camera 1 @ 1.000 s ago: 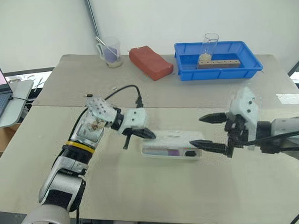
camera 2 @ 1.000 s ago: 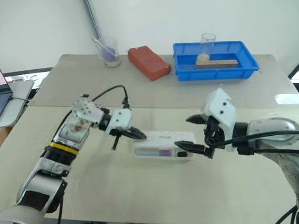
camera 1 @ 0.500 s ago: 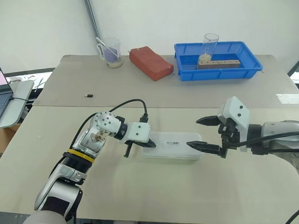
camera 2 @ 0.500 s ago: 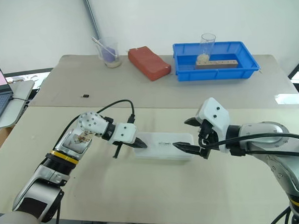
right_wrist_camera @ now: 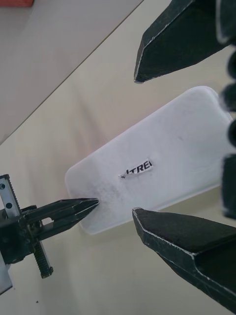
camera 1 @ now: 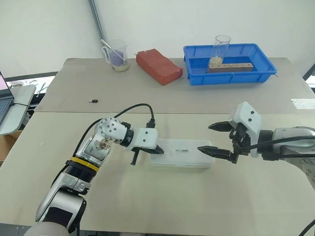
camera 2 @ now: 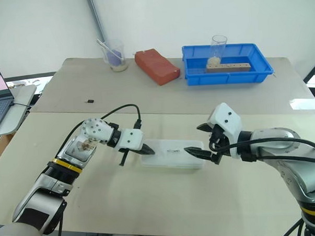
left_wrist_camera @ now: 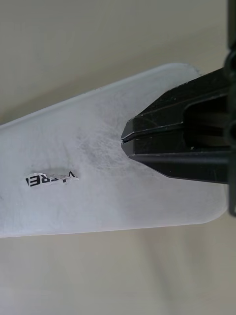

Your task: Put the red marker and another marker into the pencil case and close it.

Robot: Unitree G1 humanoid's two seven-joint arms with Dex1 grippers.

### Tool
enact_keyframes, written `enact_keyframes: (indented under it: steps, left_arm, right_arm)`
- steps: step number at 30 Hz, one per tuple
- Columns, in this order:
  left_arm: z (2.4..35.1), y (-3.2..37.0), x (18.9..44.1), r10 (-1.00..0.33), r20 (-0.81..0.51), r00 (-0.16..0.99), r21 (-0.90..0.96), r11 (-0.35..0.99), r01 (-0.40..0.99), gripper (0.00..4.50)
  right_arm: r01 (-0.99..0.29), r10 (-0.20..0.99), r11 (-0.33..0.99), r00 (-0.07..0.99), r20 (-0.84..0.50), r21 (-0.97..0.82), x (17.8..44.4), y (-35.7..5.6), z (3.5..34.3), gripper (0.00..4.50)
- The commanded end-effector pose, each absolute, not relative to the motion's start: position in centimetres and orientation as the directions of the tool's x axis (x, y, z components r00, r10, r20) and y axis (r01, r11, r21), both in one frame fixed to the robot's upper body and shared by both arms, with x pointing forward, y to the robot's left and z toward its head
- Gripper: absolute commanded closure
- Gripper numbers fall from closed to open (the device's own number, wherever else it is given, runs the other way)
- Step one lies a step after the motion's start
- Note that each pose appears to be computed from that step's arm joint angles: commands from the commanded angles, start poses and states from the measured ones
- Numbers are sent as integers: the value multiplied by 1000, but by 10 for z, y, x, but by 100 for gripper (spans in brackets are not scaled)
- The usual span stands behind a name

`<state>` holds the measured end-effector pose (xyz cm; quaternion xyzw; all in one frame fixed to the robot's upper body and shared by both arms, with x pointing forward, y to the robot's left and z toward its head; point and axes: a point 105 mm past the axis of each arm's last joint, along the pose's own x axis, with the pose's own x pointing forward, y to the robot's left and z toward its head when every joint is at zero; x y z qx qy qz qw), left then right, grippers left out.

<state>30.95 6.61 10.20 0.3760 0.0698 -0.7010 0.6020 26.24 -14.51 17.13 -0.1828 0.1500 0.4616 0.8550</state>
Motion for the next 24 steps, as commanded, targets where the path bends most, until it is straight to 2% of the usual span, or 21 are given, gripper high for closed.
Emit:
enact_keyframes:
  steps: [1,6,14,18,21,24]
  left_arm:
    - [101,60,305,-799,-601,-7,357,-276,892,448]
    - [93,43,304,-795,-605,-36,339,-299,892,448]
    - [79,44,304,-737,-672,-65,317,-366,875,448]
    - [94,42,312,-769,-638,-31,360,-334,871,448]
    - [121,45,321,-825,-564,24,411,-255,875,448]
    - [166,59,333,-900,-416,132,431,-68,900,448]
  right_arm:
    - [-845,748,488,535,-393,-221,265,-142,181,0]
    - [-844,747,487,536,-394,-224,266,-143,181,0]
    - [-843,738,494,536,-409,-214,261,-145,177,0]
    - [-840,737,499,540,-406,-212,260,-146,177,0]
    - [-835,730,507,548,-409,-213,259,-152,177,0]
    - [-823,715,529,563,-415,-207,257,-167,180,0]
